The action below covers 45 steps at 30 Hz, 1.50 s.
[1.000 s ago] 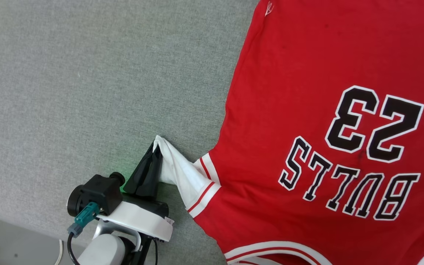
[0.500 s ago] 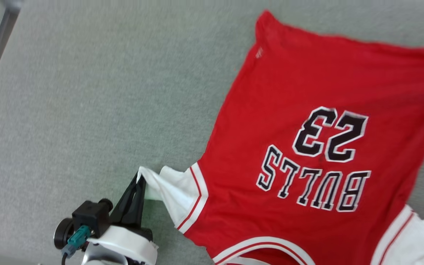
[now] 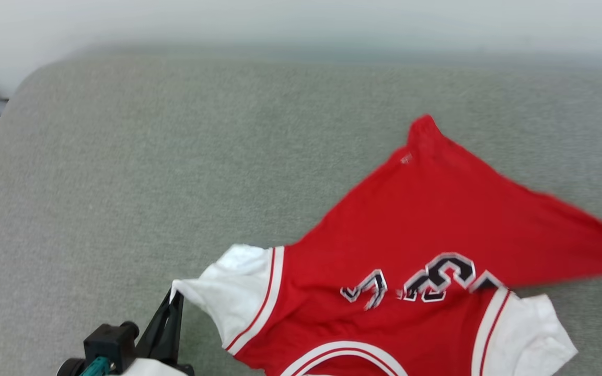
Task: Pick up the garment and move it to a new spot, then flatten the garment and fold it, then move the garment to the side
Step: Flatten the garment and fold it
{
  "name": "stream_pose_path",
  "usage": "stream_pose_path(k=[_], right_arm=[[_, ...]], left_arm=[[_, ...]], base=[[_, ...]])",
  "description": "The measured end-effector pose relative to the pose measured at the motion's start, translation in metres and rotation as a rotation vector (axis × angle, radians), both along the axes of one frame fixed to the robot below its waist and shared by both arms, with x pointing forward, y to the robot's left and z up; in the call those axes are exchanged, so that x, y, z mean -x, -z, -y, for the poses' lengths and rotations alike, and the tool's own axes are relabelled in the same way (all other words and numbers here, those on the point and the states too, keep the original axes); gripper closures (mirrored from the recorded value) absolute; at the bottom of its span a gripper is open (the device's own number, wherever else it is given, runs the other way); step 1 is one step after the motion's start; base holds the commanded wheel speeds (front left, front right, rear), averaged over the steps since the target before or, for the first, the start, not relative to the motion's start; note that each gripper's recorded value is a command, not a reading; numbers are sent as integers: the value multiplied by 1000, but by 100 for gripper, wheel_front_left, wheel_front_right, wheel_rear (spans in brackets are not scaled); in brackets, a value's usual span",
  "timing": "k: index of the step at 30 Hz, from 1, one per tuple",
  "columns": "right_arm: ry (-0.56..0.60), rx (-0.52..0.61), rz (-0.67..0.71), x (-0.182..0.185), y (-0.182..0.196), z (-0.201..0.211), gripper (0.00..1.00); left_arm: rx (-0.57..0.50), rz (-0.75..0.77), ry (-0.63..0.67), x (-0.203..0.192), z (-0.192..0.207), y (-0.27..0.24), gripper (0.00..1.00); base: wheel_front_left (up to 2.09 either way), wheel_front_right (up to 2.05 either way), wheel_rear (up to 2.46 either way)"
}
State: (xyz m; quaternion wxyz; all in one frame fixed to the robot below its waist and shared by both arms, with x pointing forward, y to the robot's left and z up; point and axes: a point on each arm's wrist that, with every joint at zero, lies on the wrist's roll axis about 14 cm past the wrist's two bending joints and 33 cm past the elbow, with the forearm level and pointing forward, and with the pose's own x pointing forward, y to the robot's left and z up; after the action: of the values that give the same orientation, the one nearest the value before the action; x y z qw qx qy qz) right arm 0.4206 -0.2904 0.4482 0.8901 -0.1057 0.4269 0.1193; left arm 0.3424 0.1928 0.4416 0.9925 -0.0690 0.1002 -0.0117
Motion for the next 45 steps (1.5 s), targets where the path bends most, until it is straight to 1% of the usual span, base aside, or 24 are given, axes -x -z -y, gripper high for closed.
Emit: stream_pose_path(k=[2, 7, 10, 12, 15, 19, 20, 21, 24, 29, 31, 32, 33, 35, 38, 40, 42, 45], right_arm=[[42, -21, -30, 26, 11, 9, 100], [131, -73, -115, 89, 45, 18, 100], [174, -118, -203, 129, 74, 9, 100], [194, -140, -242, 148, 88, 2, 100], [227, -159, -255, 159, 96, 0, 100], [256, -165, -218, 157, 97, 3, 100], [258, -169, -192, 152, 93, 3, 55], [262, -174, -164, 147, 89, 4, 0], [264, -184, -26, 118, 62, 9, 0], [203, -180, 212, 64, 0, 10, 0], [159, -175, 282, 45, -23, 3, 0], [159, -175, 282, 45, -23, 3, 0], [105, -162, 333, 27, -44, -7, 0], [55, -157, 369, 11, -60, -20, 0], [-27, -132, 376, -9, -71, -42, 0], [-80, -119, 355, -22, -72, -59, 0], [-129, -90, 324, -36, -69, -71, 0], [-182, -62, 252, -53, -54, -88, 0]], left_arm=[[-1, -1, 5, 3, 1, -1, 100], [-2, 7, 17, 6, 5, -4, 100], [-1, 11, 23, 6, 6, -6, 100], [-4, 7, 25, 7, 6, -5, 100], [-7, 0, 29, 7, 6, -4, 100], [-12, -2, 33, 6, 6, -4, 100], [-13, 0, 35, 6, 6, -4, 100], [-14, 2, 36, 6, 6, -5, 100], [-17, 8, 37, 6, 6, -7, 100], [-17, 14, 37, 7, 7, -10, 100], [-19, 14, 38, 6, 7, -10, 100], [-19, 14, 38, 6, 7, -10, 100], [-21, 17, 39, 4, 7, -11, 100], [-23, 22, 40, 1, 7, -12, 100], [-27, 25, 46, -5, 9, -13, 100], [-28, 27, 49, -9, 10, -13, 100], [-29, 30, 52, -13, 11, -13, 100], [-33, 31, 49, -19, 11, -13, 100]], base=[[0, 0, 0], [0, 0, 0], [0, 0, 0], [0, 0, 0], [0, 0, 0], [0, 0, 0], [0, 0, 0], [0, 0, 0], [0, 0, 0], [0, 0, 0], [0, 0, 0], [0, 0, 0], [0, 0, 0], [0, 0, 0], [0, 0, 0], [0, 0, 0], [0, 0, 0], [0, 0, 0]])
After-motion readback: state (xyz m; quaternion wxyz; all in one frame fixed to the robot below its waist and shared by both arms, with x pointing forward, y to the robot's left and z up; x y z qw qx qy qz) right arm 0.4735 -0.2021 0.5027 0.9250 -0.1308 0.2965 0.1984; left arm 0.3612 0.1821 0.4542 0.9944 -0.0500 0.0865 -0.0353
